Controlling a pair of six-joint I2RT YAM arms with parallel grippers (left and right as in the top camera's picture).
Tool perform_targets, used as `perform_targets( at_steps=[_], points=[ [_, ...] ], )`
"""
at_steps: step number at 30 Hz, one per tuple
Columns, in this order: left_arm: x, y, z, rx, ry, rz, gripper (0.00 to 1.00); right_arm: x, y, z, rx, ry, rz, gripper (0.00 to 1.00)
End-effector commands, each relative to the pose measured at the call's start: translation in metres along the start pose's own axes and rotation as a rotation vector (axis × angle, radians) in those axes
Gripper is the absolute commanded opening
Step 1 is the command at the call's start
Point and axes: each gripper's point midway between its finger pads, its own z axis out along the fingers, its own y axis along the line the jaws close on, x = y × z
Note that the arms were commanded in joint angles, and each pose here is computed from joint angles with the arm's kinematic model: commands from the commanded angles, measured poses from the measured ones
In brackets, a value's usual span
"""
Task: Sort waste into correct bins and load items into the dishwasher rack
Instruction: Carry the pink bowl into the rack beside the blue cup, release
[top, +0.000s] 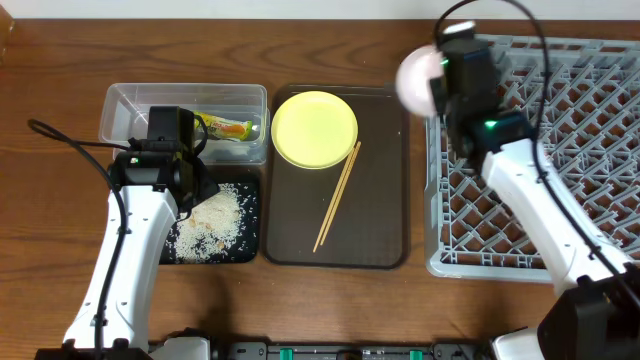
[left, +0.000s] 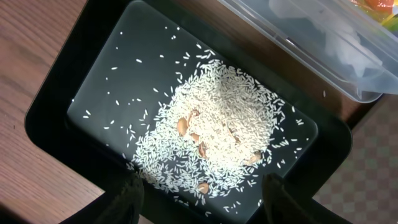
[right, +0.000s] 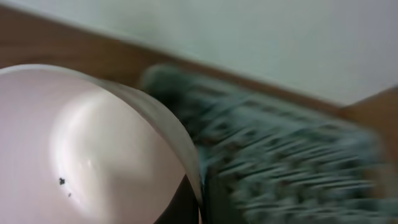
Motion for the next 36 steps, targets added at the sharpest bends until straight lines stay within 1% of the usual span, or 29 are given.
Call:
perform_targets(
  at_steps=[1, 4, 9, 14, 18, 21, 29, 36],
  points=[
    [-0.004, 0.004, -0.004, -0.009, -0.023, -0.018, 0.64, -0.011, -0.057, 0.002, 0.182, -0.026, -0.124, 0.01],
    [-0.004, 0.004, -0.004, -0.009, -0.023, -0.018, 0.64, -0.02, -0.091, 0.007, 0.257, -0.066, -0.116, 0.01],
    [-0.004, 0.004, -0.004, -0.008, -0.024, -0.018, 0.64, -0.02, -0.135, 0.017, 0.36, -0.076, -0.148, 0.01],
    [-0.004, 0.004, -0.004, -0.008, -0.024, -0.018, 0.64, -0.01, -0.165, 0.038, 0.451, -0.046, -0.215, 0.01],
    [-0.004, 0.004, -0.004, -0.008, -0.024, -0.018, 0.64, 0.001, -0.19, 0.052, 0.572, -0.031, -0.162, 0.01],
    [-0.004, 0.004, -0.004, -0.008, -0.024, -0.018, 0.64, 0.011, -0.192, 0.067, 0.588, -0.02, -0.155, 0.01],
    [-0.004, 0.004, -0.004, -0.008, -0.024, -0.018, 0.64, 0.041, -0.173, 0.103, 0.554, 0.051, -0.193, 0.01],
    [-0.004, 0.004, -0.004, -0.008, -0.023, -0.018, 0.64, 0.074, -0.163, 0.124, 0.571, 0.148, -0.22, 0.01]
  ],
)
